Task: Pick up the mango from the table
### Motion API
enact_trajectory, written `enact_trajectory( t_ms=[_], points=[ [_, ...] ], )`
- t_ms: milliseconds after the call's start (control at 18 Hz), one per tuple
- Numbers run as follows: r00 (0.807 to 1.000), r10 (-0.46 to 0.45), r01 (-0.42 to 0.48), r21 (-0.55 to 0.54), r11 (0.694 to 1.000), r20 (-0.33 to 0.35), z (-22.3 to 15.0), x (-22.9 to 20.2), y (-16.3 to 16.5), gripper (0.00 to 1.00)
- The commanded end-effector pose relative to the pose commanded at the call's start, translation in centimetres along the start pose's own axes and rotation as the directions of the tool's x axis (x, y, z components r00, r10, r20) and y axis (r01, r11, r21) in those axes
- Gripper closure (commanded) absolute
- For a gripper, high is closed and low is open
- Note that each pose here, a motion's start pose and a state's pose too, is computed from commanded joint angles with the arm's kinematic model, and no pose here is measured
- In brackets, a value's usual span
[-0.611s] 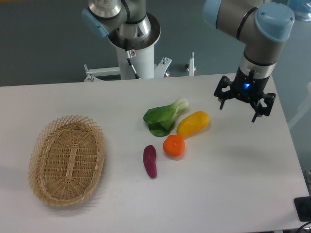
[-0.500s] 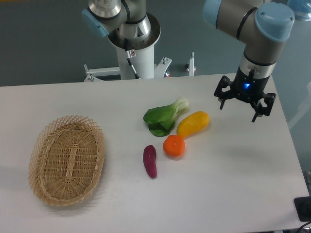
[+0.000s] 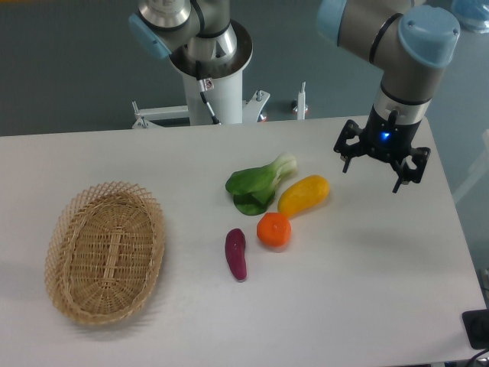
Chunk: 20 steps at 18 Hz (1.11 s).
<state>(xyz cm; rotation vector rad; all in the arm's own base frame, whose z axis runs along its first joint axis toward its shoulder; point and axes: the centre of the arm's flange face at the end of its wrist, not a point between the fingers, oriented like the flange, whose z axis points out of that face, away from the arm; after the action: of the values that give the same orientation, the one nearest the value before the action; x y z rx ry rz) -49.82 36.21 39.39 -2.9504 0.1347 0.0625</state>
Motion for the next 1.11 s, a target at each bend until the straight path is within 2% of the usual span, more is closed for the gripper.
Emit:
enact_trajectory(
  t_ms=[222, 389, 722, 944, 1111],
  points=[
    [0.999, 0.007, -0.007, 0.013, 1.000, 0.042, 1.4, 0.8, 0.5, 0.00],
    [0.999, 0.010, -0.011, 0.012, 1.000, 0.043, 1.6, 1.3, 0.6, 0.00],
    [0.999, 0.044, -0.044, -0.010, 0.999, -0.027, 5.2, 3.7, 2.0, 0.00],
    [0.988, 0.150, -0.151, -0.032, 0.988, -0.038, 7.7, 4.8, 3.0, 0.00],
    [0.959, 0.270, -0.274, -0.044, 0.961, -0.091, 10.1, 6.0, 4.1, 0.00]
  ],
)
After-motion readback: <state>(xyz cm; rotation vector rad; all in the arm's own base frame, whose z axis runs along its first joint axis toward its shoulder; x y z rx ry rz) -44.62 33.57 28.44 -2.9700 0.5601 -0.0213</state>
